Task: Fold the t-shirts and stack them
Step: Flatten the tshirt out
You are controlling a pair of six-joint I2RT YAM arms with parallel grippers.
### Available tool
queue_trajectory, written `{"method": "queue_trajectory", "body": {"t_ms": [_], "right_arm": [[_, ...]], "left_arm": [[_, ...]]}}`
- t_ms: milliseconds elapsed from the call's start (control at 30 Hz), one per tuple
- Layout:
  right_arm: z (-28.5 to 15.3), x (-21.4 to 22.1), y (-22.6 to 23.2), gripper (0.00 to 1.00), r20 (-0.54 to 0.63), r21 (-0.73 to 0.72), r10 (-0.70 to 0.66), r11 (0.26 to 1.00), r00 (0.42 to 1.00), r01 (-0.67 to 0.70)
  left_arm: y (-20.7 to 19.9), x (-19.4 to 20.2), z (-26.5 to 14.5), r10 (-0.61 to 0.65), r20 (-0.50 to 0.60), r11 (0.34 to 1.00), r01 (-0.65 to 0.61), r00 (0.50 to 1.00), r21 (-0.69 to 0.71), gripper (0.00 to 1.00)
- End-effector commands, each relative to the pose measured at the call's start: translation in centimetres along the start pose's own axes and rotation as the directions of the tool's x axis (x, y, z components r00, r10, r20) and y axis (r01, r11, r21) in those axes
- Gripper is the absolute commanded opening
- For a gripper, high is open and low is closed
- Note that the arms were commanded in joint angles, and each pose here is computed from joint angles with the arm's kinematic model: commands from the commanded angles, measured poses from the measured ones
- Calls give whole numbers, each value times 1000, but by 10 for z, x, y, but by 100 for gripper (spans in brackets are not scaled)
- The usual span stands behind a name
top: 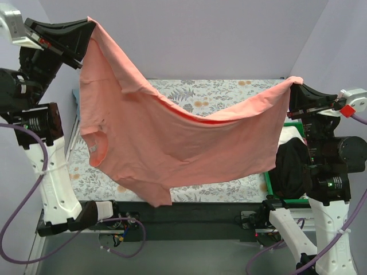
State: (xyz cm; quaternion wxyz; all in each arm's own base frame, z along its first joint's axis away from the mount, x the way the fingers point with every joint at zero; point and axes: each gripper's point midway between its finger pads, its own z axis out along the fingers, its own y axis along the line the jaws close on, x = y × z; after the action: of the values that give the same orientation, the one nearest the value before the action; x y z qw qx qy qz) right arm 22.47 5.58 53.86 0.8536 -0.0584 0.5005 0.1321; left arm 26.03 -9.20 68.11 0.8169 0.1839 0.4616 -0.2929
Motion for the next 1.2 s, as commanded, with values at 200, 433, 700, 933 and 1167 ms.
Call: {"method": "queue_trajectory", "body": {"t_ms": [200, 433, 700, 933, 1167], "right_arm": [[75, 99, -34, 1, -142, 98, 14, 995, 990, 0], [124, 273, -74, 1, -407, 279, 49, 957, 912, 74], [123, 324, -74, 96, -497, 311, 48, 942, 866, 127], [92, 355, -18, 95, -579, 139, 89, 990, 811, -9], [41, 412, 41, 91, -729, 30, 162, 978, 665, -205]], "left_arm": [[180, 226, 56, -383, -200, 920, 352, 902, -175, 0], [276, 443, 64, -608, -300, 792, 534, 735, -295, 45], [262, 508, 33, -600, -349, 789, 461, 720, -405, 91], [179, 512, 10, -563, -437, 816, 390, 701, -426, 92], [140, 540, -53, -603, -485, 774, 314, 633, -550, 92]]}}
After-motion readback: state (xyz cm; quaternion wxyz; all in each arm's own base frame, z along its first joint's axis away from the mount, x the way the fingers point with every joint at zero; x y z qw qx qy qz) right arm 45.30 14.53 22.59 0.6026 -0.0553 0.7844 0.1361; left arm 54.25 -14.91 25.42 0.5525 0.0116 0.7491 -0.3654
